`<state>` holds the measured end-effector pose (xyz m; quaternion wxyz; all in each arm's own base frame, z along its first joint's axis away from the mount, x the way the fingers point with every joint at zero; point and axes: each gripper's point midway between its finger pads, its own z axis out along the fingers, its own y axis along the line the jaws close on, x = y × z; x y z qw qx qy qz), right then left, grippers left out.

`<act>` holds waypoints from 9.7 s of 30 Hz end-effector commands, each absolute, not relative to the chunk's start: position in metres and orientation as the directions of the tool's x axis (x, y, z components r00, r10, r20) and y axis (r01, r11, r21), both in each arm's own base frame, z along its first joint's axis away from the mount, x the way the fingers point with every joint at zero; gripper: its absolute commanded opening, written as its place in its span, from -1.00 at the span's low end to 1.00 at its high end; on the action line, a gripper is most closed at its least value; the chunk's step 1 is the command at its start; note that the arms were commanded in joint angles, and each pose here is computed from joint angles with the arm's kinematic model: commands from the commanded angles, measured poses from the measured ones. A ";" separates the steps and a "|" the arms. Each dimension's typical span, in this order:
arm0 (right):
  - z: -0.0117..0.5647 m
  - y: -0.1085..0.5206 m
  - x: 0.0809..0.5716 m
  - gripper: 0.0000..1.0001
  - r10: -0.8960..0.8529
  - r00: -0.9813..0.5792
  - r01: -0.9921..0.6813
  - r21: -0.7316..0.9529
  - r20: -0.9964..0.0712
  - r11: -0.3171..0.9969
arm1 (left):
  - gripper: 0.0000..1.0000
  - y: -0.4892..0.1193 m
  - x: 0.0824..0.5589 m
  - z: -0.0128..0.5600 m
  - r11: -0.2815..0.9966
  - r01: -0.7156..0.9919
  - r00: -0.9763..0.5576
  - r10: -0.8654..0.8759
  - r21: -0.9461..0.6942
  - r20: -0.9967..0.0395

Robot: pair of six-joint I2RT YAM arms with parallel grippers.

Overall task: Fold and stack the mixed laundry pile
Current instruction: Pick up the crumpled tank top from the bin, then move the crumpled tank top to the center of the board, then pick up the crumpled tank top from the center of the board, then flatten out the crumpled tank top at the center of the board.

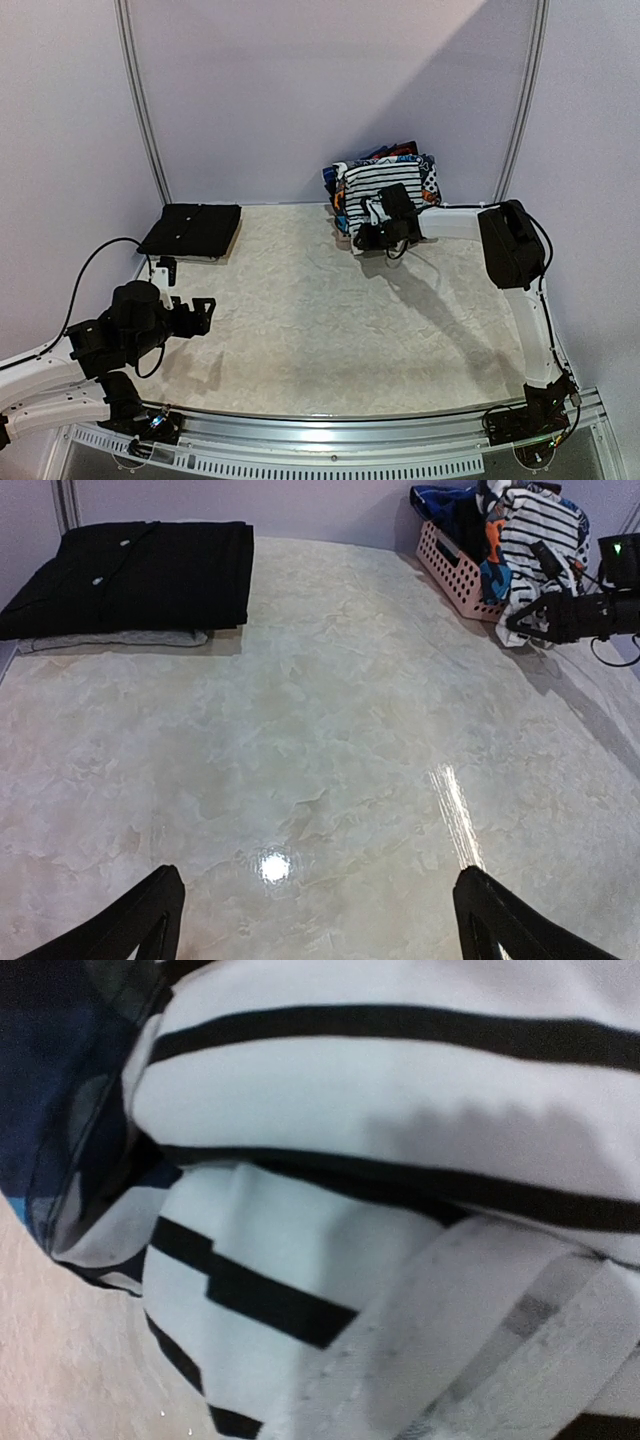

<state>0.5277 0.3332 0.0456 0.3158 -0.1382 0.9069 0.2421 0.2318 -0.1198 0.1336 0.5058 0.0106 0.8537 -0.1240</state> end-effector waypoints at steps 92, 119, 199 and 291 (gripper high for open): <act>0.187 0.271 0.312 -0.94 -0.071 -0.639 -0.270 0.137 -0.766 0.953 | 0.35 -0.423 0.233 0.143 0.536 0.812 -0.453 0.330 -0.231 -0.828; 0.268 0.531 0.296 -0.97 -0.361 -0.604 -0.783 0.444 -0.711 0.437 | 0.19 -0.269 0.168 0.204 0.630 0.763 -0.012 0.235 0.143 -0.972; 0.113 0.375 0.247 0.40 -0.223 -0.784 -0.530 0.437 -0.580 0.727 | -1.00 -0.142 0.242 0.208 0.908 0.326 -0.379 -0.130 -0.264 -0.916; 0.142 0.366 0.258 0.25 -0.267 -0.755 -0.593 0.449 -0.600 0.668 | -1.00 -0.136 0.224 0.148 0.895 0.306 -0.472 -0.152 -0.323 -0.868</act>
